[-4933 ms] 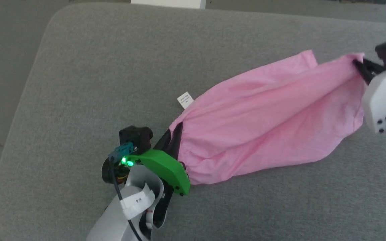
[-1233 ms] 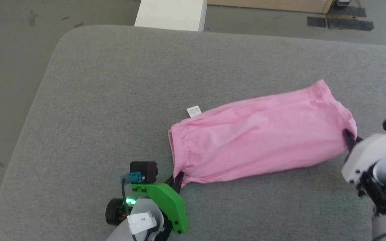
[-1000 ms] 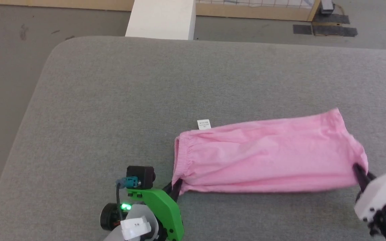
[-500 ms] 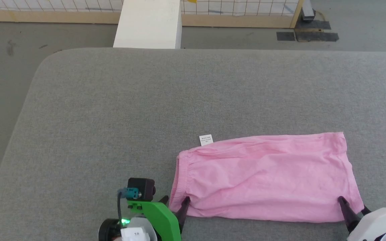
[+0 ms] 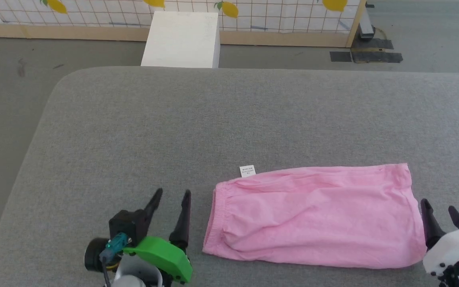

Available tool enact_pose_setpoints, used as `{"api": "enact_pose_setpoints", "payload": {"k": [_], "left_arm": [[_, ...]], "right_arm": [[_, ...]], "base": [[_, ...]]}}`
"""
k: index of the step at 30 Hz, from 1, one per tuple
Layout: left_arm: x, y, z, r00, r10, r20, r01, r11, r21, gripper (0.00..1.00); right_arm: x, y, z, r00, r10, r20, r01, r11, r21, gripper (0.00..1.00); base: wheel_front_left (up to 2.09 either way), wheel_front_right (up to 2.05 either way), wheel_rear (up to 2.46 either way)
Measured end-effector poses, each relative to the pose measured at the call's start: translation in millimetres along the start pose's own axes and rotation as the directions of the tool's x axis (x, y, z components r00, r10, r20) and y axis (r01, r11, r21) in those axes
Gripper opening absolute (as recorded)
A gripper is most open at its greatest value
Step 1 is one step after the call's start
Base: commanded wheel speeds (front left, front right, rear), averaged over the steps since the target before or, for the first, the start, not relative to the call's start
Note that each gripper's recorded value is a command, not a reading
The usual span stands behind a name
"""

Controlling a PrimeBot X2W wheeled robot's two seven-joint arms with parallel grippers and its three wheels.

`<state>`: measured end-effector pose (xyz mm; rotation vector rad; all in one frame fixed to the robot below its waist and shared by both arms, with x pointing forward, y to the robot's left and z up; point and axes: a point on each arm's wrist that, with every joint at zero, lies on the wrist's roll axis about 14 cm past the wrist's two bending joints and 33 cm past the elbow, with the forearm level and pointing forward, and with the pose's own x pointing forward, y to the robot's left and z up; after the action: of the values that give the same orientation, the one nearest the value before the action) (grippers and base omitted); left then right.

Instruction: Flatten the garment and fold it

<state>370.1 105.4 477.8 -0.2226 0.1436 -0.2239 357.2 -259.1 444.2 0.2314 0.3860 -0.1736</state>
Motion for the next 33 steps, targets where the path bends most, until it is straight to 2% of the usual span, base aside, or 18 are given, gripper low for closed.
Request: {"api": "enact_pose_setpoints", "payload": {"k": [3,7,10,15,21,28,29,30,31,33], "left_arm": [[5,7,9,0.998,0.001,0.067,-0.005,0.998,0.06,1.0],[17,13,25,0.991,0.019,0.132,-0.03,0.996,0.084,1.0],[24,15,49,0.976,0.03,0.215,-0.05,0.995,0.089,1.0],[27,18,66,0.96,0.035,0.278,-0.065,0.993,0.099,1.0],[25,28,69,0.953,0.066,0.297,-0.096,0.991,0.09,1.0],[19,38,66,0.951,0.092,0.295,-0.121,0.989,0.081,1.0],[19,38,66,0.951,0.094,0.296,-0.122,0.989,0.08,1.0],[19,39,66,0.951,0.094,0.296,-0.122,0.989,0.078,1.0],[19,40,66,0.95,0.096,0.296,-0.124,0.989,0.077,1.0],[18,42,66,0.95,0.101,0.296,-0.13,0.988,0.078,1.0]], "right_arm": [[9,5,4,1.0,0.008,0.008,-0.008,1.0,-0.01,1.0],[21,13,-1,0.999,0.02,-0.025,-0.02,1.0,-0.013,1.0],[29,14,-9,0.997,0.014,-0.072,-0.015,1.0,-0.018,1.0],[38,10,-32,0.983,-0.006,-0.181,0.003,1.0,-0.022,1.0],[41,6,-58,0.949,-0.023,-0.314,0.022,1.0,-0.009,1.0],[46,13,-66,0.915,-0.001,-0.405,0.011,1.0,0.023,1.0],[47,14,-66,0.911,0.003,-0.412,0.005,1.0,0.019,0.58],[47,14,-66,0.91,0.005,-0.414,0.003,1.0,0.019,0.46],[47,15,-66,0.91,0.009,-0.414,0.0,1.0,0.022,0.27],[49,19,-65,0.911,0.023,-0.411,-0.012,0.999,0.029,0.0]], "base": [[0.0,0.0,0.0],[0.0,0.0,0.0],[0.0,0.0,0.0],[0.0,0.0,0.0],[0.0,0.0,0.0],[0.0,0.0,0.0],[0.0,0.0,0.0],[0.0,0.0,0.0],[0.0,0.0,0.0],[0.0,0.0,0.0]]}}
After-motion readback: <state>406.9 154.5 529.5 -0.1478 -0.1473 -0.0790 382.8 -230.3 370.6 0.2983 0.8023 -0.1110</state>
